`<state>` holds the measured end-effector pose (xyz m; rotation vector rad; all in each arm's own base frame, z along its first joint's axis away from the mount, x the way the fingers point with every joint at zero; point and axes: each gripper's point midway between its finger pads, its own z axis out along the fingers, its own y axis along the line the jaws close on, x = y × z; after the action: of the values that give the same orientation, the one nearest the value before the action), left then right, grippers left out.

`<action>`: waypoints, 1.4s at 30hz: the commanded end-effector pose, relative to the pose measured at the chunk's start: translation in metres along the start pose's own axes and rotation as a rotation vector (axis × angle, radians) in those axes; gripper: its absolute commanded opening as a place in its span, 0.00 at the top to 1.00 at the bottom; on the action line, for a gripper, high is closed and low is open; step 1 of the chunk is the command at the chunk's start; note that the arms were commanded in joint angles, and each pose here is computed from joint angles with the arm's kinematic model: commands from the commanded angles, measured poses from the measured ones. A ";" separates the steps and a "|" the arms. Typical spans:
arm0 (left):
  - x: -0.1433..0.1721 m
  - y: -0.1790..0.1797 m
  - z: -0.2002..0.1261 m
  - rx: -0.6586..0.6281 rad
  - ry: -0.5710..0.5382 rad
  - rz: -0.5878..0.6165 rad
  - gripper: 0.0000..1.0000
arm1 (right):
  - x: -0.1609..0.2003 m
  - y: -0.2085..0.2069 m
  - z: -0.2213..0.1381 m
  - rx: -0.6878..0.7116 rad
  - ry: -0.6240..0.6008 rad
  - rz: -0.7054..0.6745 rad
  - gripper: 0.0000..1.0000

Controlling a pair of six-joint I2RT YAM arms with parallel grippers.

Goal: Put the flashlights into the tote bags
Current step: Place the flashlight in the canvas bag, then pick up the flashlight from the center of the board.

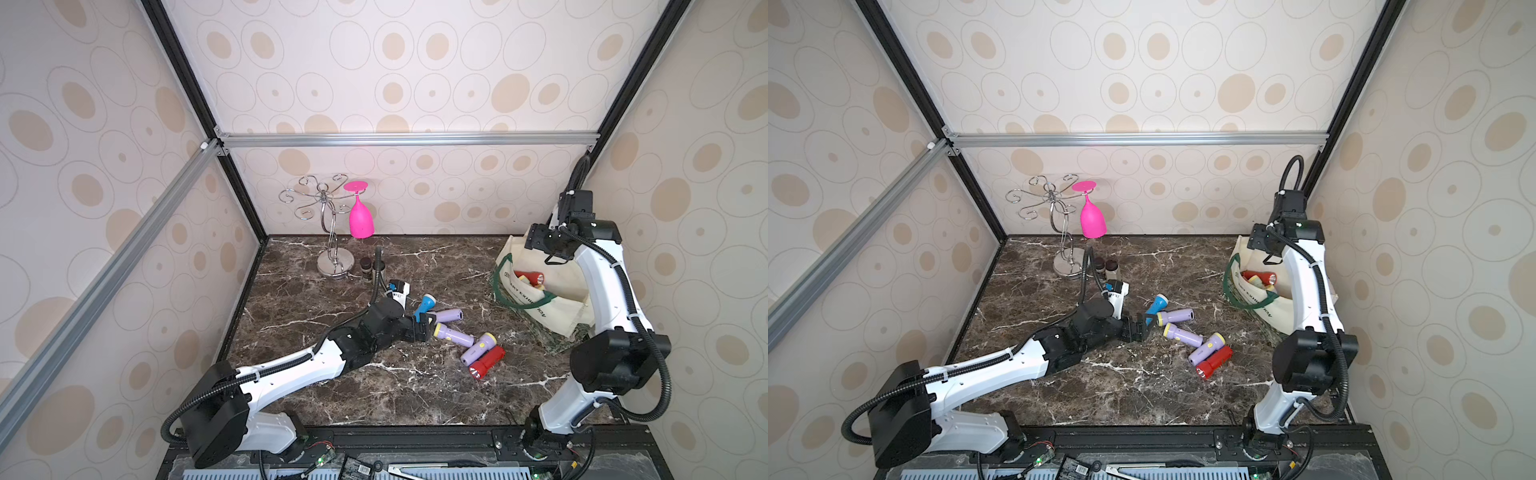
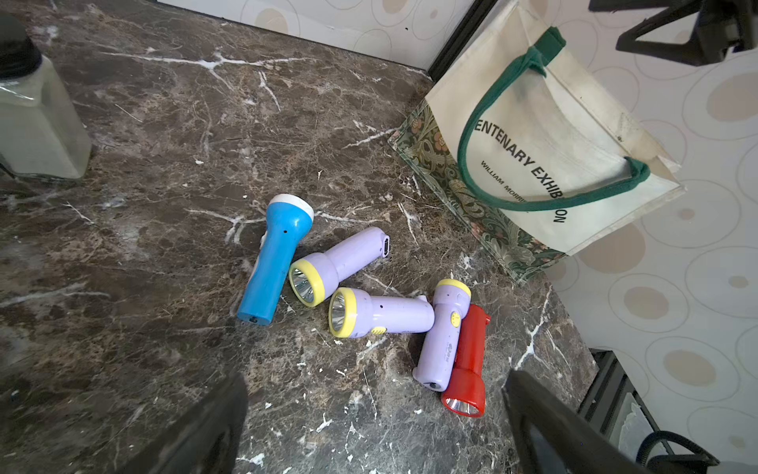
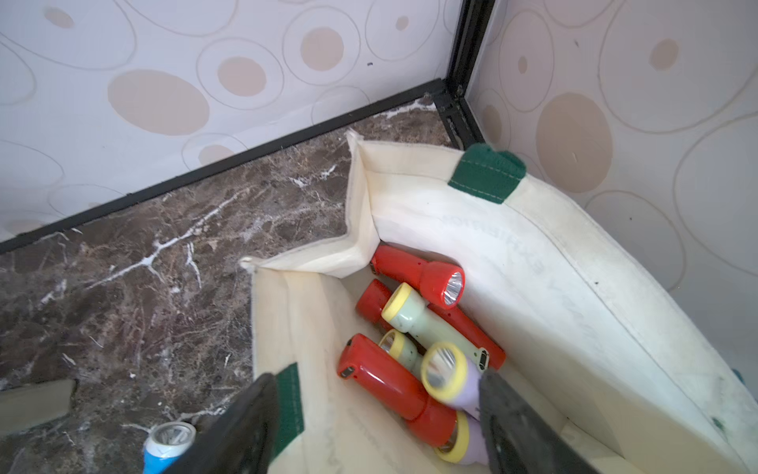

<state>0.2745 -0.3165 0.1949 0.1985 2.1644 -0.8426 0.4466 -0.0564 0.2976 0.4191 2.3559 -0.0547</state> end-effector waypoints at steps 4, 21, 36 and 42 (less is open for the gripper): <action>0.002 0.019 0.016 -0.045 0.090 -0.023 0.07 | -0.019 0.046 -0.051 -0.067 -0.115 -0.057 0.09; 0.010 0.060 0.088 -0.195 0.220 0.154 0.38 | 0.126 0.143 -0.118 -0.370 0.109 -0.301 0.09; 0.032 0.080 0.139 -0.244 0.300 0.187 0.36 | 0.209 0.154 -0.119 -0.535 0.264 -0.284 0.09; 0.042 0.089 0.147 -0.268 0.335 0.192 0.41 | 0.204 0.158 -0.124 -0.553 0.240 -0.290 0.09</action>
<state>0.3693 -0.3527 0.0578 0.4064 2.4699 -0.4838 0.2756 0.1656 0.2531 -0.1929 2.5544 0.4868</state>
